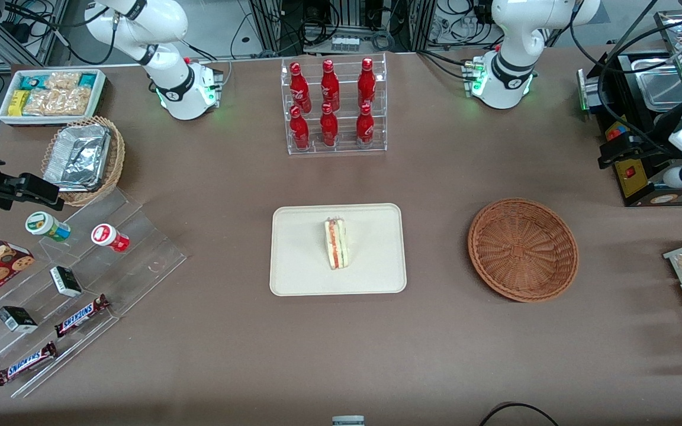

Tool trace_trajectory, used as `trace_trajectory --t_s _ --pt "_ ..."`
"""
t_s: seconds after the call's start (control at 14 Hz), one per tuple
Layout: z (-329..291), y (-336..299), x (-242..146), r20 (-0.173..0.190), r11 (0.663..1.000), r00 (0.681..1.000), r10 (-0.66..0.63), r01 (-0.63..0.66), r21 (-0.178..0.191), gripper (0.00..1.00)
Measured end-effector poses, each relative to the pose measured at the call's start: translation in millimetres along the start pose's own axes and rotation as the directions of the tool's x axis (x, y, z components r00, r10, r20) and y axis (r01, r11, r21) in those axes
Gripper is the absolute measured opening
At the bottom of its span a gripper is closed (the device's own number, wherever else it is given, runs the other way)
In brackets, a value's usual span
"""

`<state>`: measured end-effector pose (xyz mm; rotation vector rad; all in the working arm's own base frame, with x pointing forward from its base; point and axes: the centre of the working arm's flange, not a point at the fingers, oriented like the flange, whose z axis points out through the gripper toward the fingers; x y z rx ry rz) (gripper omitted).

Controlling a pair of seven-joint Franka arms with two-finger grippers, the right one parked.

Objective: Place sandwich from basket to tray

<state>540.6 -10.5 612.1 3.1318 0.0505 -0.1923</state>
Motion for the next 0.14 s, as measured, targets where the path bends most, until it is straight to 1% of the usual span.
trace_trajectory --t_s 0.14 --pt "0.0 -1.0 0.1 0.0 1.0 1.0 0.009 -0.009 0.0 1.0"
